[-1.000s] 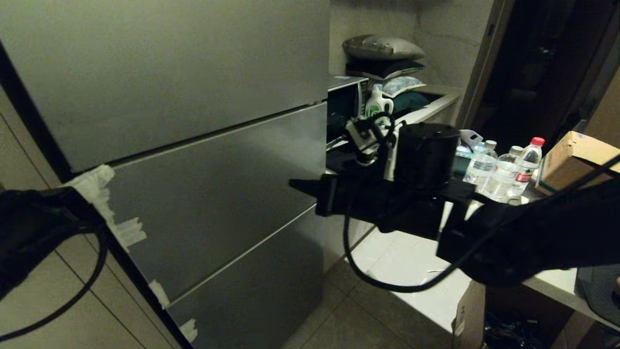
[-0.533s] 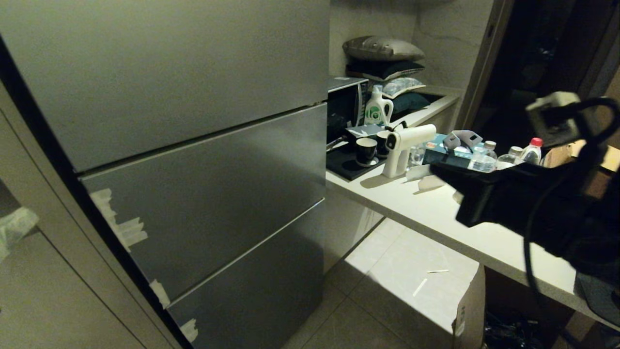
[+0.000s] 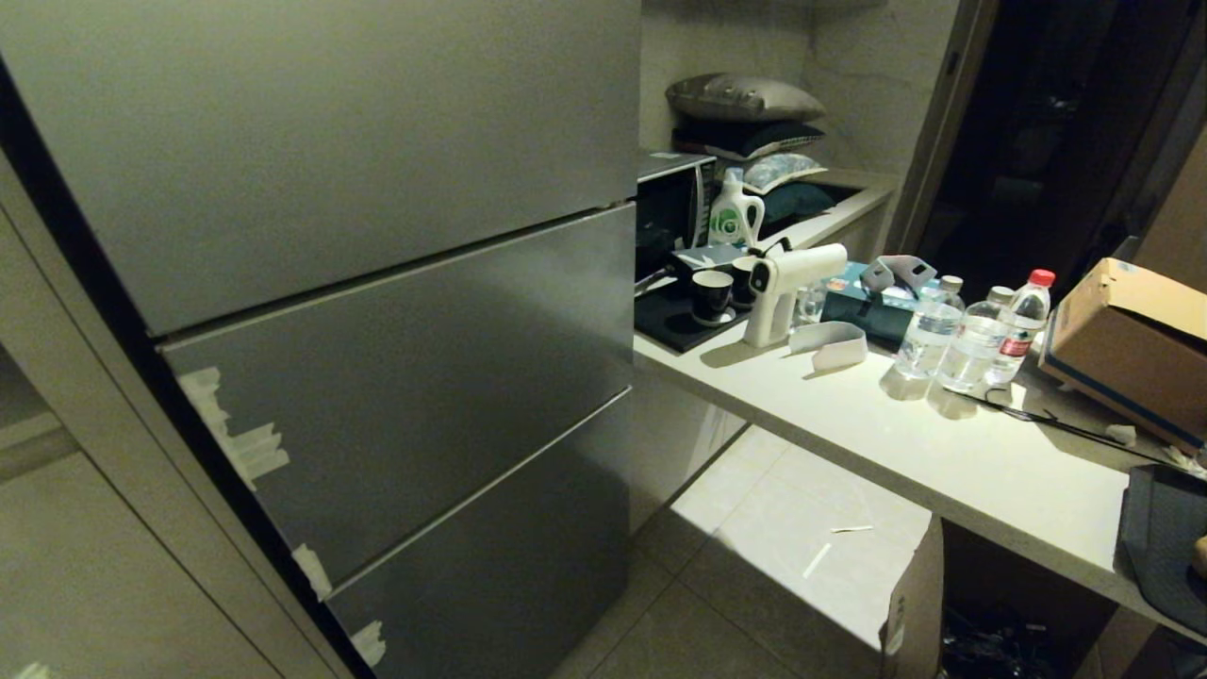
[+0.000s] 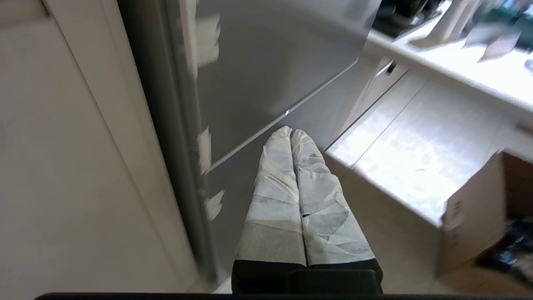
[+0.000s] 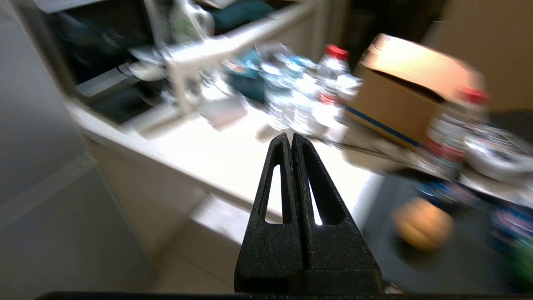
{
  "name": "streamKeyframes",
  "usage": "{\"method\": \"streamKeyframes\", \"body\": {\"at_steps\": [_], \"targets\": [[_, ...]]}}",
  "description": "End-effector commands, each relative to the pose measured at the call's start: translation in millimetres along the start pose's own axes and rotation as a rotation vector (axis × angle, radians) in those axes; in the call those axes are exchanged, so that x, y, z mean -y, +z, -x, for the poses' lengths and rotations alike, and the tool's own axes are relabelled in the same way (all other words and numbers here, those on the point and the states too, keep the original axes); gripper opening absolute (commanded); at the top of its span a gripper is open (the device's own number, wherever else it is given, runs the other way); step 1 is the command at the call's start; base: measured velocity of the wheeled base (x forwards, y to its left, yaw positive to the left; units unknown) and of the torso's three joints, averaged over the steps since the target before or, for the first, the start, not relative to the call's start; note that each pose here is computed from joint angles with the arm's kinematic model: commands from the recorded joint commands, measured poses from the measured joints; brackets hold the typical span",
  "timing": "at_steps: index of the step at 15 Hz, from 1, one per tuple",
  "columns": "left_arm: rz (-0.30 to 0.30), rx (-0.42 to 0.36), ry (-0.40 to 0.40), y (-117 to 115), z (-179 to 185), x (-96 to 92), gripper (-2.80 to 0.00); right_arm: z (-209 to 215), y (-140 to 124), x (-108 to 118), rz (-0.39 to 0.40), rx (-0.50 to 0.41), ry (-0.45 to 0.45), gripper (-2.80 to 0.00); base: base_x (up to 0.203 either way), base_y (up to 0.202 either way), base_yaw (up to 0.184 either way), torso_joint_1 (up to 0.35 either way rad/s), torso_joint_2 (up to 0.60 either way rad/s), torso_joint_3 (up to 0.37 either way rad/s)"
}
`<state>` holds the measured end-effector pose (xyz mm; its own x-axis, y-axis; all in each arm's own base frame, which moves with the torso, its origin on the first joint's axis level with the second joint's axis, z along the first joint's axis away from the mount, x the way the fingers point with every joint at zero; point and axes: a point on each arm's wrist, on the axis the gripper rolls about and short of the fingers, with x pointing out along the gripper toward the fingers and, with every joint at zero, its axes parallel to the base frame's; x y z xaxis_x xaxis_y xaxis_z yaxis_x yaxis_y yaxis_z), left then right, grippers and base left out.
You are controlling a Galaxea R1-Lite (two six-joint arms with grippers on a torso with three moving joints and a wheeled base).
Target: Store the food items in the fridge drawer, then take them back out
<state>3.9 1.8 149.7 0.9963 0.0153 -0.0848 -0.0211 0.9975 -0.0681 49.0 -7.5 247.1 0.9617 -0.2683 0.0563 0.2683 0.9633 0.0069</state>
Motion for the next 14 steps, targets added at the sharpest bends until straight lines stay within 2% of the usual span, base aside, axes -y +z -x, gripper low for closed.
{"method": "streamKeyframes", "body": {"at_steps": [1,3,4,5,6,7,9,14], "targets": [[-0.064,-0.024,0.002,-28,3,-2.5,-2.8,54,-44,10,0.073,0.019,0.018,-2.8,0.0,0.0,0.0,0.0,0.0,0.0],[-0.115,-0.099,0.001,-53,-2,-4.0,-2.8,58,-98,9,0.142,-0.119,0.064,-2.8,0.0,0.0,0.0,0.0,0.0,0.0],[-0.114,-0.106,-0.025,-60,-3,-3.8,-2.8,57,-124,8,0.162,-0.191,0.08,-2.8,0.0,0.0,0.0,0.0,0.0,0.0],[-0.083,-0.104,-0.045,-60,-3,-3.3,-2.8,57,-144,8,0.175,-0.24,0.093,-2.8,0.0,0.0,0.0,0.0,0.0,0.0],[-0.079,-0.114,-0.053,-61,-3,-3.2,-2.8,57,-158,7,0.174,-0.264,0.123,-2.8,0.0,0.0,0.0,0.0,0.0,0.0],[-0.08,-0.135,-0.057,-63,-2,-3.2,-2.8,58,-165,6,0.162,-0.28,0.175,-2.8,0.0,0.0,0.0,0.0,0.0,0.0],[-0.09,-0.199,-0.076,-68,-1,-3.2,-2.8,59,-166,6,0.163,-0.3,0.191,-2.8,0.0,0.0,0.0,0.0,0.0,0.0],[-0.12,-0.173,-0.093,-68,-2,-2.9,-2.8,61,-166,7,0.145,-0.26,0.371,-2.8,0.0,0.0,0.0,0.0,0.0,0.0]]}}
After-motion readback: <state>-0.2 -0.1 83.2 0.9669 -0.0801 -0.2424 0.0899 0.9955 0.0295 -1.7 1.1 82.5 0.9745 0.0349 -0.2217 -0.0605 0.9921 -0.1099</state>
